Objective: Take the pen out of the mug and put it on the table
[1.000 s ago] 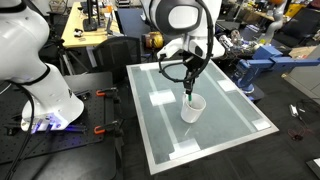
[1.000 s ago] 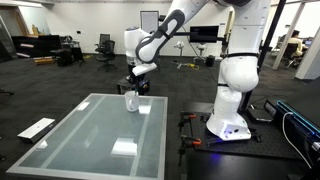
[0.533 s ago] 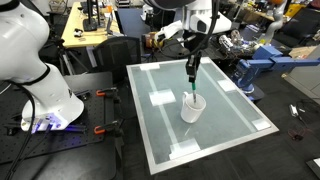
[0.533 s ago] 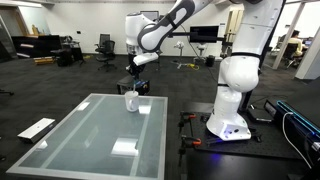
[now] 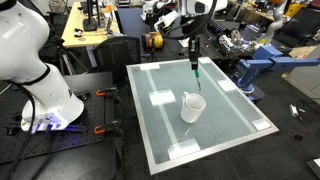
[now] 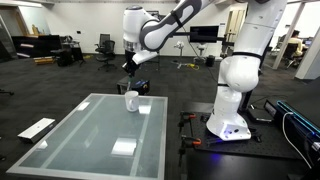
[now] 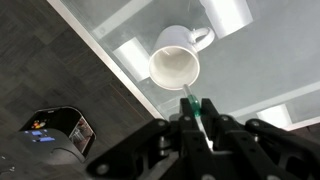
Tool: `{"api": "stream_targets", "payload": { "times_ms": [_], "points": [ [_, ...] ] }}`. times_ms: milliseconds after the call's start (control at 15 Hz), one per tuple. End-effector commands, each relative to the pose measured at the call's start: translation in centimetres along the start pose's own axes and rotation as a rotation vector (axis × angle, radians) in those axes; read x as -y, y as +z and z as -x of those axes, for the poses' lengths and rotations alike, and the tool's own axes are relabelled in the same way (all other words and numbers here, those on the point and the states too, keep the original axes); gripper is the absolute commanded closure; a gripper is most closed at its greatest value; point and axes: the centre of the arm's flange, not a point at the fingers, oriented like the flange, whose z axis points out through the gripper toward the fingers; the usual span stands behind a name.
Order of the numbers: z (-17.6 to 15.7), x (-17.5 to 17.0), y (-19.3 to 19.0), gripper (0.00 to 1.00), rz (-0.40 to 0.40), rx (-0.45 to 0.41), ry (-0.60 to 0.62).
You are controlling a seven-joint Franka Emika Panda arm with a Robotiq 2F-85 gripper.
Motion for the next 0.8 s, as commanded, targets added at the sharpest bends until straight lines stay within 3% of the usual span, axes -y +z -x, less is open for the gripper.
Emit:
{"api": "stream_targets", "payload": {
  "times_ms": [0, 400, 733],
  "points": [
    [1.8, 2.1, -0.2, 0.96, -0.002, -0.089, -0.076],
    [3.8, 6.6, 0.2, 0.96, -0.018, -0.153, -0.204],
    [5.3, 10.2, 1.2, 0.96, -0.020, -0.151, -0.264]
  ]
}}
